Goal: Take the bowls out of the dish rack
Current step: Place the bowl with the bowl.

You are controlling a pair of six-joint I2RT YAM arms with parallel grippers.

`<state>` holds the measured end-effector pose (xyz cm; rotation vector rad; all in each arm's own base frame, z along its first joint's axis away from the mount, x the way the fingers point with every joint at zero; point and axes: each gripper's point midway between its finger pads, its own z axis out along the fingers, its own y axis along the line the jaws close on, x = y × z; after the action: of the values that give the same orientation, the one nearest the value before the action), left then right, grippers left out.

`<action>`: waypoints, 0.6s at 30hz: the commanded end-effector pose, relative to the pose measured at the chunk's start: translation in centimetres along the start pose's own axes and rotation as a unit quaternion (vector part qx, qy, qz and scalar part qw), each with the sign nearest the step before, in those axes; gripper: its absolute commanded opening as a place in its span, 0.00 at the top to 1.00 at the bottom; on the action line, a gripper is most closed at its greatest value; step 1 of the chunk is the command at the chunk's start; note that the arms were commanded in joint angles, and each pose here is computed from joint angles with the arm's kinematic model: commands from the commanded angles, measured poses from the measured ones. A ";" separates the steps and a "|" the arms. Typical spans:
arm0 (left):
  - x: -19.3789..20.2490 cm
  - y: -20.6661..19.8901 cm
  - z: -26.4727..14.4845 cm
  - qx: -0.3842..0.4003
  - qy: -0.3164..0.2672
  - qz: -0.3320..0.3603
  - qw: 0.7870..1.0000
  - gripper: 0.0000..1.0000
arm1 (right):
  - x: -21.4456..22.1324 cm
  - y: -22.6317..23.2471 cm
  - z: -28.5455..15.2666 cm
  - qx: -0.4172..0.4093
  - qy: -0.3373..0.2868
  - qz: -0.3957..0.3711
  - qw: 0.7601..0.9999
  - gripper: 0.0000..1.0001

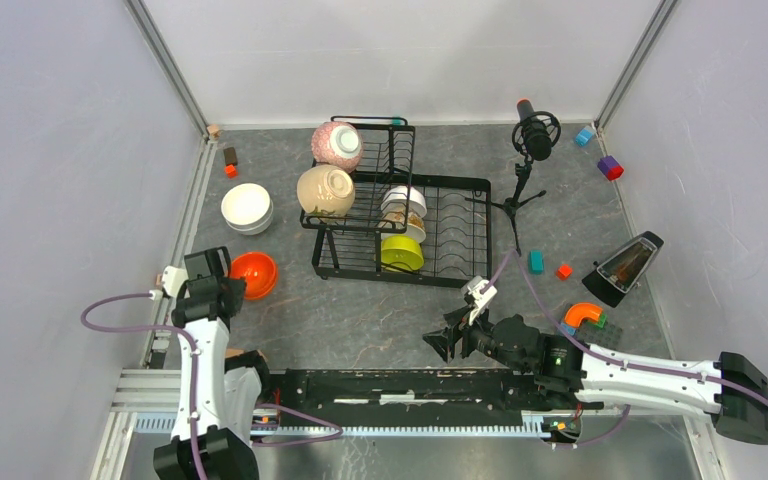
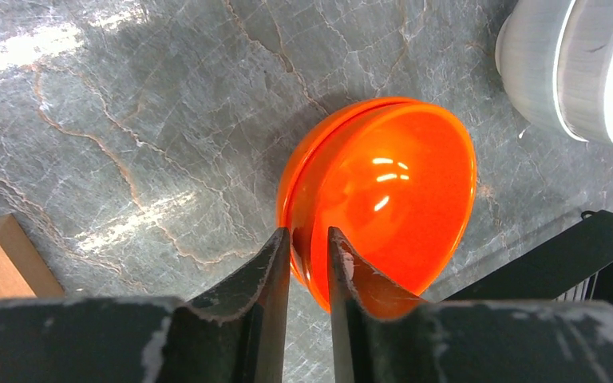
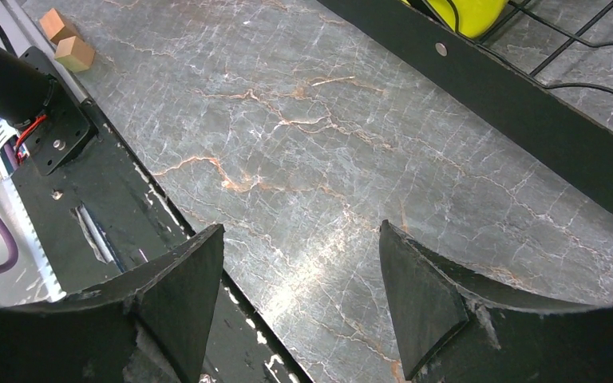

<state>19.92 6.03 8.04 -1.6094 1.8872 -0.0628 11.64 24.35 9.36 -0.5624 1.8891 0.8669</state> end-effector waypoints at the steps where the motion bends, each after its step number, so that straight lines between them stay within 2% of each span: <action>1: -0.5 -0.8 0.2 0.013 -0.011 -0.032 0.999 0.66 | -0.7 0.1 0.1 0.002 -0.011 0.006 1.000 0.24; 10: -2.2 -1.8 -2.4 0.042 -0.037 -0.016 0.998 0.53 | -1.2 0.4 0.0 0.001 -0.010 0.001 1.000 0.24; 15: -2.9 -2.0 -3.4 0.041 -0.045 -0.003 0.998 0.54 | -1.6 0.6 0.0 0.001 -0.007 -0.004 1.000 0.24; 18: -2.4 -1.6 -2.6 0.037 -0.042 -0.007 0.998 0.59 | -1.8 0.7 0.0 0.001 -0.007 -0.005 1.000 0.24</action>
<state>20.38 6.29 11.95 -1.5631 1.7892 -0.1109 11.59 24.16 8.76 -0.5849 1.9171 0.8363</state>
